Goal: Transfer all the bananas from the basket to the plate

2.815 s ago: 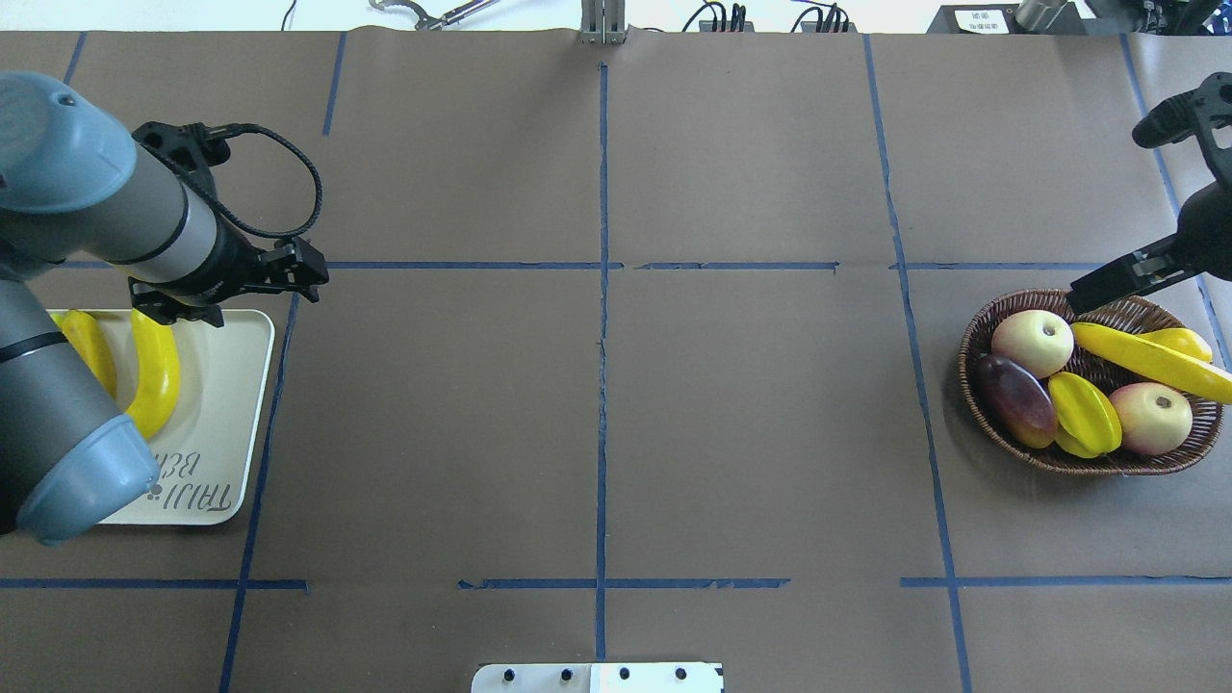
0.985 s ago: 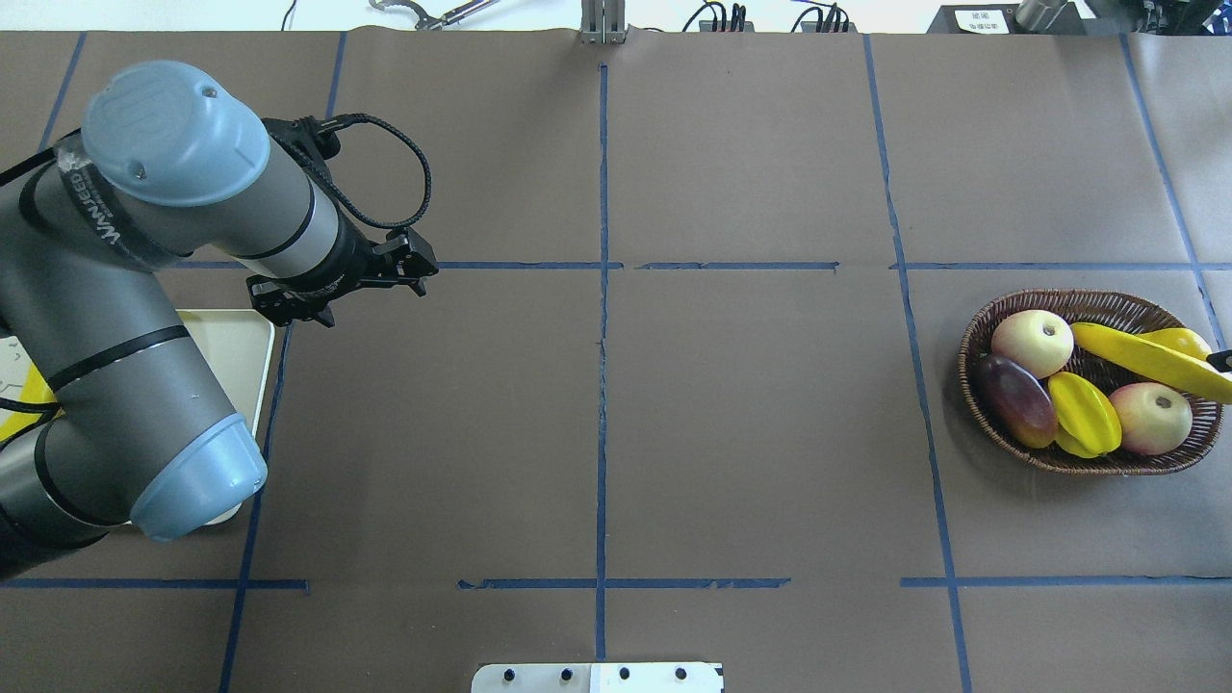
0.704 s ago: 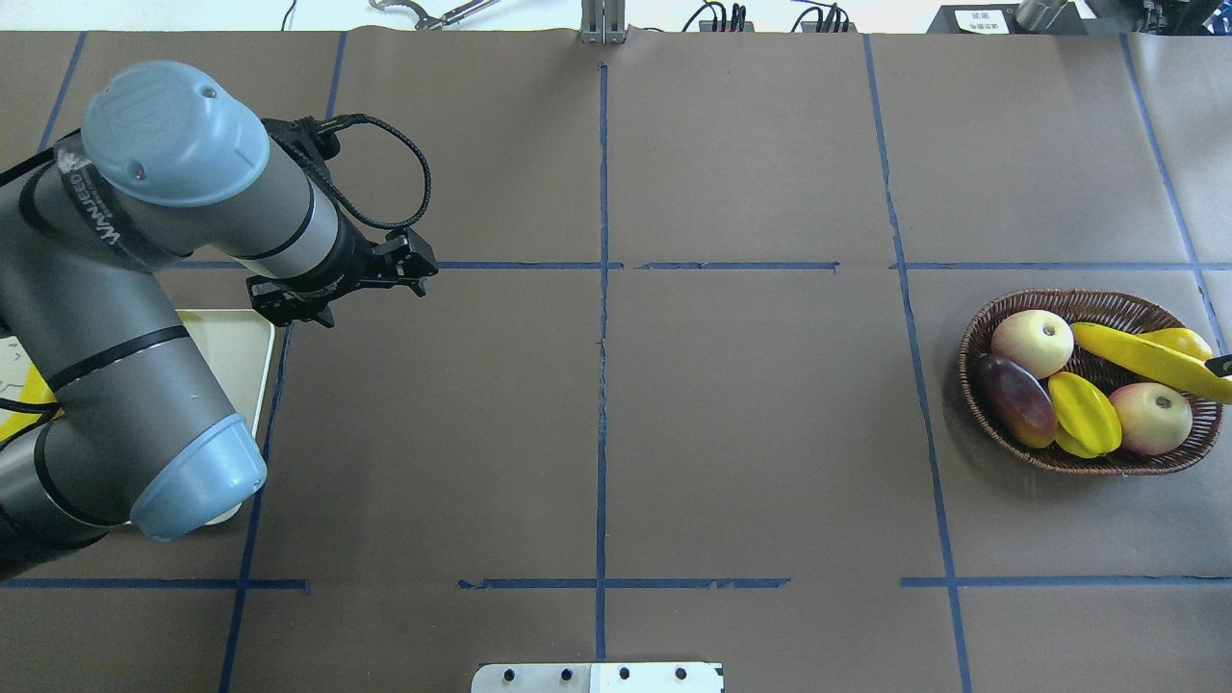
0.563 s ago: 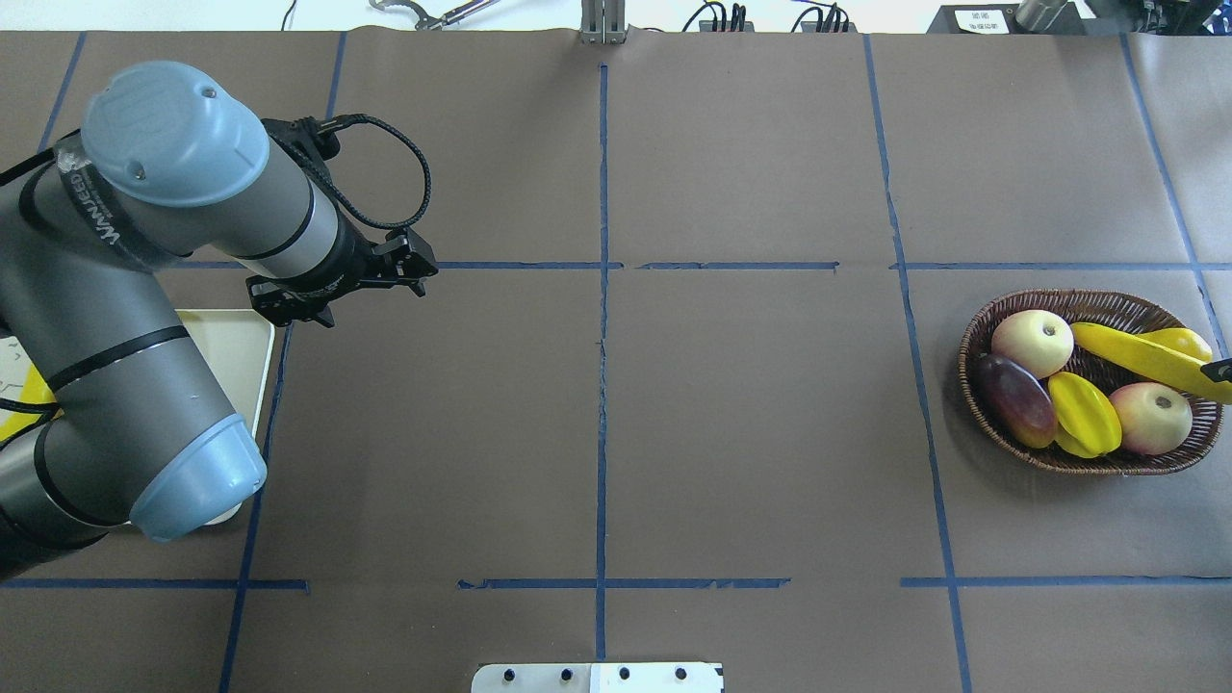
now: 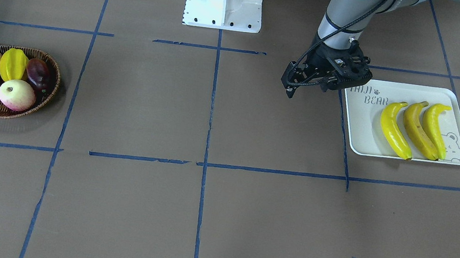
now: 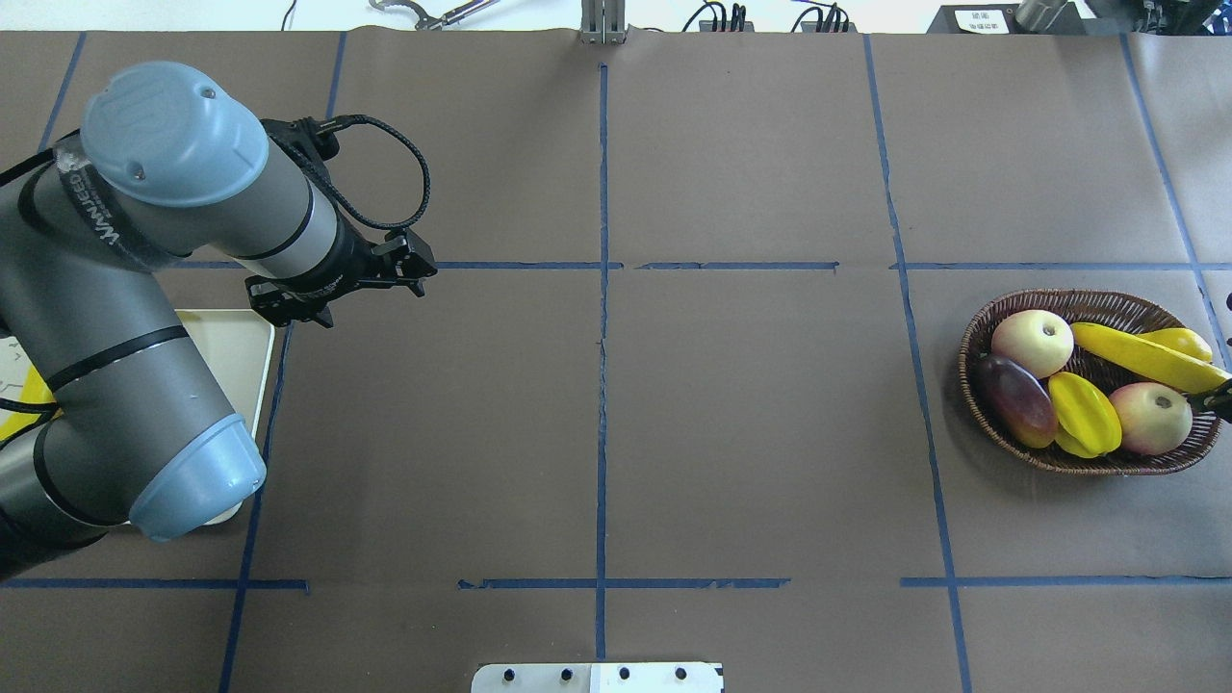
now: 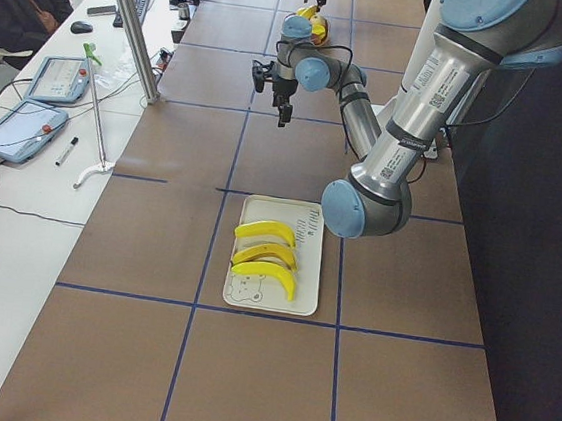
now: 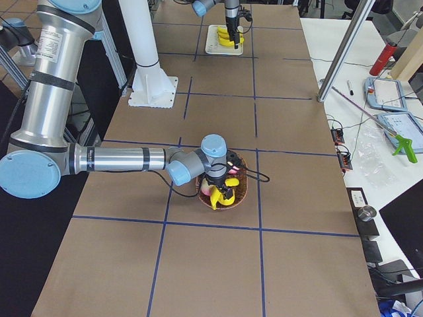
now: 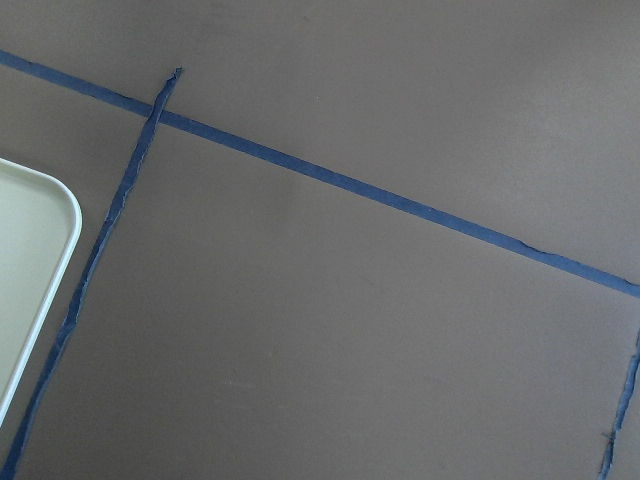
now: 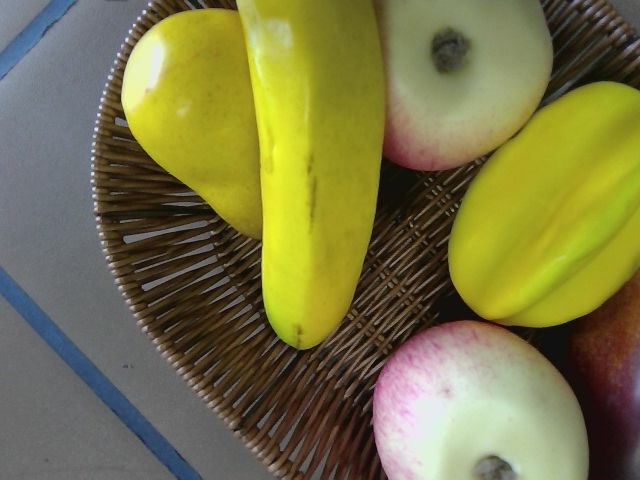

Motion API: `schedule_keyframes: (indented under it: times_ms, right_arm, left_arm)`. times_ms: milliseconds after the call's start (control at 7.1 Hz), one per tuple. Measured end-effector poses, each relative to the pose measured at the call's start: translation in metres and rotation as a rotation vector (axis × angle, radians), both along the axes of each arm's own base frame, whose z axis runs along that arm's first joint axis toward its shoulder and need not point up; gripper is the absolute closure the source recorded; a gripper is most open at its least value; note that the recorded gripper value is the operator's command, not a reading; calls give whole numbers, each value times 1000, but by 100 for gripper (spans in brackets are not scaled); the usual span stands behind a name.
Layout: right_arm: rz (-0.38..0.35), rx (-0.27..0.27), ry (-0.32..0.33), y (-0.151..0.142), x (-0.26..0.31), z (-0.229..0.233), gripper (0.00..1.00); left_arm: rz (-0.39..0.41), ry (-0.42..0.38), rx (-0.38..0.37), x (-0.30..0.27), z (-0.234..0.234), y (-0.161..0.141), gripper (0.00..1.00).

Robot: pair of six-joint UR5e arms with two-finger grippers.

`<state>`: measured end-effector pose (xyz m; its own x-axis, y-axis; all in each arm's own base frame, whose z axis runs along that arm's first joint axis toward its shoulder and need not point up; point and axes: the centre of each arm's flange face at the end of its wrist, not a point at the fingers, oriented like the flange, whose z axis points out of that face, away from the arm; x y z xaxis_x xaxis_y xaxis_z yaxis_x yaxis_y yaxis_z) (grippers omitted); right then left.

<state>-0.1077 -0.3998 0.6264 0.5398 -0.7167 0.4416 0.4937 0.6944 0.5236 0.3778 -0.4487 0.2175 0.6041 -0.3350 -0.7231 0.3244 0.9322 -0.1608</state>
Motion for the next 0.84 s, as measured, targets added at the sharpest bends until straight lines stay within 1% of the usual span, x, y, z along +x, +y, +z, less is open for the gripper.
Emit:
schedule_keyframes:
  times_ms: [282, 422, 845]
  right_arm:
    - [-10, -13, 9, 2, -4, 8, 33]
    - [-10, -15, 16, 2, -4, 11, 43]
    - [-7, -9, 25, -1, -5, 12, 65]
  left_arm:
    - [0, 1, 1, 0, 0, 0, 0]
    - [0, 2, 1, 0, 0, 0, 0]
    - [0, 2, 1, 0, 0, 0, 0]
